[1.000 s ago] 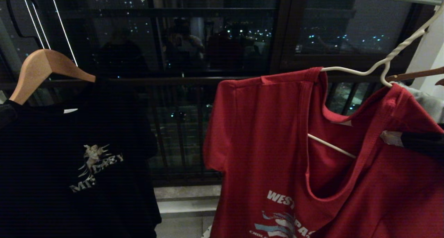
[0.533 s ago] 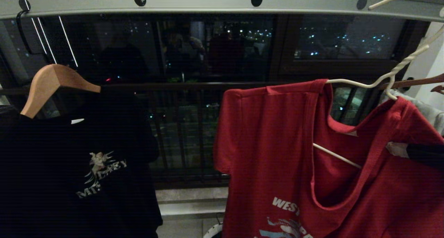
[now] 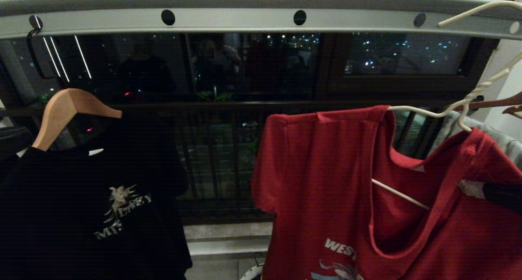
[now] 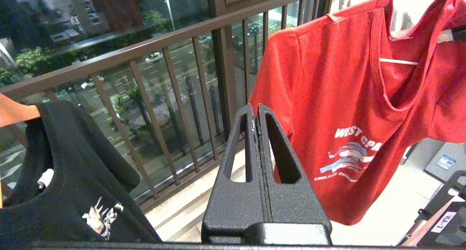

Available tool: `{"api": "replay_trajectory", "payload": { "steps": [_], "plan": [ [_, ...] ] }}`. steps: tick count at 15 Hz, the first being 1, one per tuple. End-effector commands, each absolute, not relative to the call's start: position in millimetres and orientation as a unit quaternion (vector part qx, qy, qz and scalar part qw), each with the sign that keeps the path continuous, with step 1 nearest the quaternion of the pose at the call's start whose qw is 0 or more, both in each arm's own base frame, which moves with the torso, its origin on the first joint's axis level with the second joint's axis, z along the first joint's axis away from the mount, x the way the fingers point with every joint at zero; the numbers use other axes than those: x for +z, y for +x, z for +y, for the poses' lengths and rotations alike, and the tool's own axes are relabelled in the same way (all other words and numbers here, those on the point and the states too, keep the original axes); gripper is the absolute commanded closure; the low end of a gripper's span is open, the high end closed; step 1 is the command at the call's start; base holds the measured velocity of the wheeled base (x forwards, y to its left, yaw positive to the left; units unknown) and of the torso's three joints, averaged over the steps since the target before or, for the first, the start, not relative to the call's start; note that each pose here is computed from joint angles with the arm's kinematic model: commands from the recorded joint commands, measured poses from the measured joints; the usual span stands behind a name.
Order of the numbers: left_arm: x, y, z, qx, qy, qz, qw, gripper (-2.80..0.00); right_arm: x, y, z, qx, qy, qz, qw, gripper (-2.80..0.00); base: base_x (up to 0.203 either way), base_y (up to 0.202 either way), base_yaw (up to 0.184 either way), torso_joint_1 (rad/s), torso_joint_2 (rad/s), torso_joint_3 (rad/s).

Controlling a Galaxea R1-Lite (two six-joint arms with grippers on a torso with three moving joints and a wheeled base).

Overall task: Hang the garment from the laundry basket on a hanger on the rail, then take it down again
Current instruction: Hang the clothes rack on the clothesline

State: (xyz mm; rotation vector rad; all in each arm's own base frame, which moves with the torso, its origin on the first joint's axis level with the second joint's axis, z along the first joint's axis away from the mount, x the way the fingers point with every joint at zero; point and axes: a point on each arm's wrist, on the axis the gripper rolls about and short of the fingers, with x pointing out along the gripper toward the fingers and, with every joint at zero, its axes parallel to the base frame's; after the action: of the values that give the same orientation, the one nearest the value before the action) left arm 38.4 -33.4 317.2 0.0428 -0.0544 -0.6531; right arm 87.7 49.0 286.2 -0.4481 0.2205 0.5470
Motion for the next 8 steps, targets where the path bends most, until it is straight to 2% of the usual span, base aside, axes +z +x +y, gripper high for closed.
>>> {"api": "replay_trajectory", "payload": {
  "steps": [1, 5, 8],
  "plan": [
    [316.3, 39.4, -34.2, -0.320, 0.022, -0.024, 0.947, 0.00, 283.4, 86.5, 48.4, 0.268, -0.221, 0.111, 0.931, 0.00, 0.000, 0.000, 0.000, 0.095, -0.19, -0.095],
    [317.1, 38.2, -33.1, -0.320, 0.021, -0.028, 0.947, 0.00, 283.4, 87.2, 48.8, 0.265, -0.215, 0.091, 0.935, 0.00, 0.000, 0.000, 0.000, 0.079, -0.16, -0.079],
    [317.1, 38.2, -33.1, -0.321, 0.021, -0.028, 0.947, 0.00, 279.4, 91.1, 51.0, 0.260, -0.209, 0.058, 0.941, 0.00, 0.000, 0.000, 0.000, 0.000, 0.00, 0.000]
  ]
}}
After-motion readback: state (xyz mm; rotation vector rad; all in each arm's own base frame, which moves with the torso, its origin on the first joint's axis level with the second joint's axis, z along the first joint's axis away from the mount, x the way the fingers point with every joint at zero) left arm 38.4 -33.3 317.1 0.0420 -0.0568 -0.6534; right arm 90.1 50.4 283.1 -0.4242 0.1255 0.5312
